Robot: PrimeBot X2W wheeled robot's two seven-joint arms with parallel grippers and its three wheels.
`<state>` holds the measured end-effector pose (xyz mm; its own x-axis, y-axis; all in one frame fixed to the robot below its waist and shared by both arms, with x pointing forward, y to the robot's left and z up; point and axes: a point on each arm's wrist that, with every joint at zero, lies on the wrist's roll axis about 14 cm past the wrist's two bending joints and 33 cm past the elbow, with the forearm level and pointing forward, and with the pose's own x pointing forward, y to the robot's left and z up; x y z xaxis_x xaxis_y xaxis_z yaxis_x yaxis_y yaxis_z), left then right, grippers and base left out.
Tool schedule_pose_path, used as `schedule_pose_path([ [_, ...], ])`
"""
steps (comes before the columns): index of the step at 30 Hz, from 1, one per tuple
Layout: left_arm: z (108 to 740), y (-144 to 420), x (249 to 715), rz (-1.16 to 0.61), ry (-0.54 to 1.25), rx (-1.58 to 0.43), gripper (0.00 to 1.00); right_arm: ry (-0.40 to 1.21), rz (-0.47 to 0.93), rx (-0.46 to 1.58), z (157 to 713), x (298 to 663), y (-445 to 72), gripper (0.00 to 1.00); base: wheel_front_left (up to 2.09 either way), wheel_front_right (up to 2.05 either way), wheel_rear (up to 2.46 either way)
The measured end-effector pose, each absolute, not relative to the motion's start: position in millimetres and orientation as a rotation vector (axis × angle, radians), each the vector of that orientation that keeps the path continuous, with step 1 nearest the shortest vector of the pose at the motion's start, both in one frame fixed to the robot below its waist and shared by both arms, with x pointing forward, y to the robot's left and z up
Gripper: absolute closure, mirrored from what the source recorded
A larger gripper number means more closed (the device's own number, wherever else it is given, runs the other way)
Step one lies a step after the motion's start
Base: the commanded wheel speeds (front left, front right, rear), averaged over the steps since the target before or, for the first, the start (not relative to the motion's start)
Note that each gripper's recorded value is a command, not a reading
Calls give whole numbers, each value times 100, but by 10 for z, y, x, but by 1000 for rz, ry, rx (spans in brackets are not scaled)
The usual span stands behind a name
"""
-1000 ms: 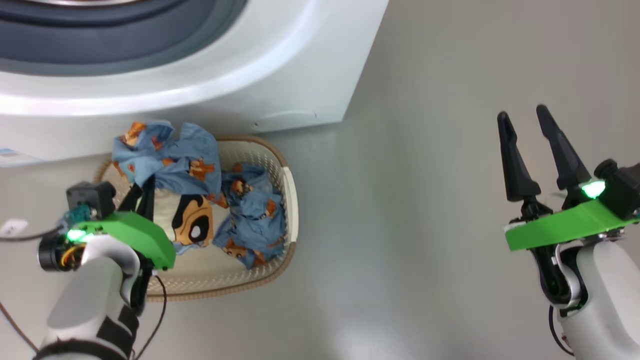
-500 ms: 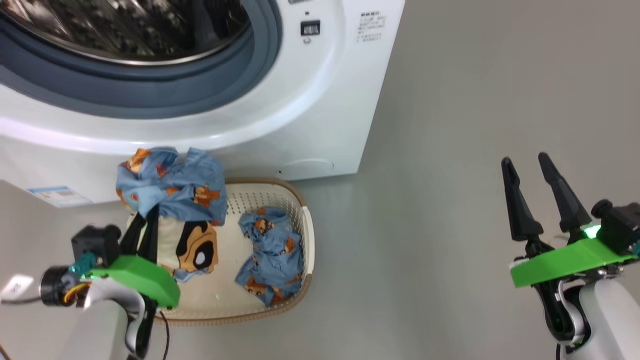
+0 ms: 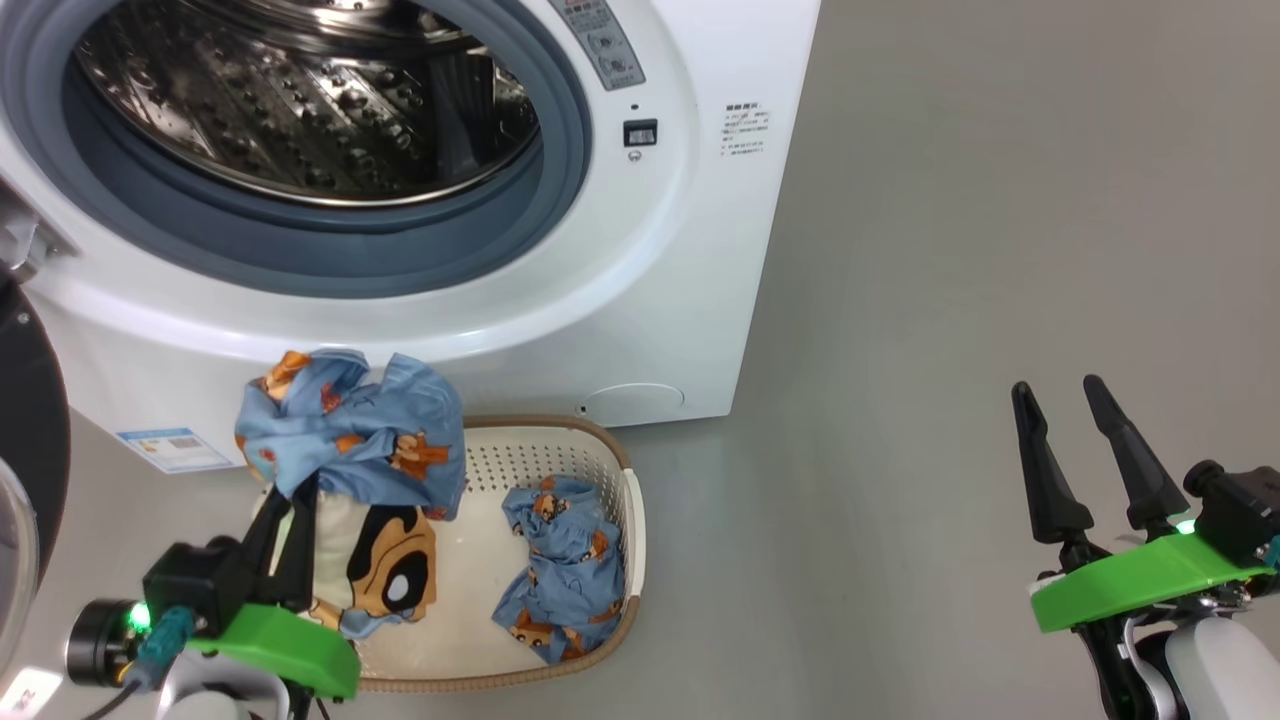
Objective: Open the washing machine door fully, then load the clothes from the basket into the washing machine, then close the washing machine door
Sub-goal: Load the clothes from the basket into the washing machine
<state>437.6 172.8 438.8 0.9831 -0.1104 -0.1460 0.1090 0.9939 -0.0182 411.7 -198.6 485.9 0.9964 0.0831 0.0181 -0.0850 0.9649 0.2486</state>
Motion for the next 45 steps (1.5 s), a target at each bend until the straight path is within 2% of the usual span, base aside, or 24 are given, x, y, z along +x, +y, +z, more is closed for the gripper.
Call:
schedule_pose_path([
  [20,4476,1728,4275,-89,104,-36,100,18,62,255,4763,4045,-2043,0,0,0,0],
  [38,5017,1724,5116,-104,-78,8,100,57,35,262,4574,4204,-2094,0,0,0,0],
  [45,5075,1751,5480,-95,-92,7,100,69,31,267,4500,4304,-2087,0,0,0,0],
])
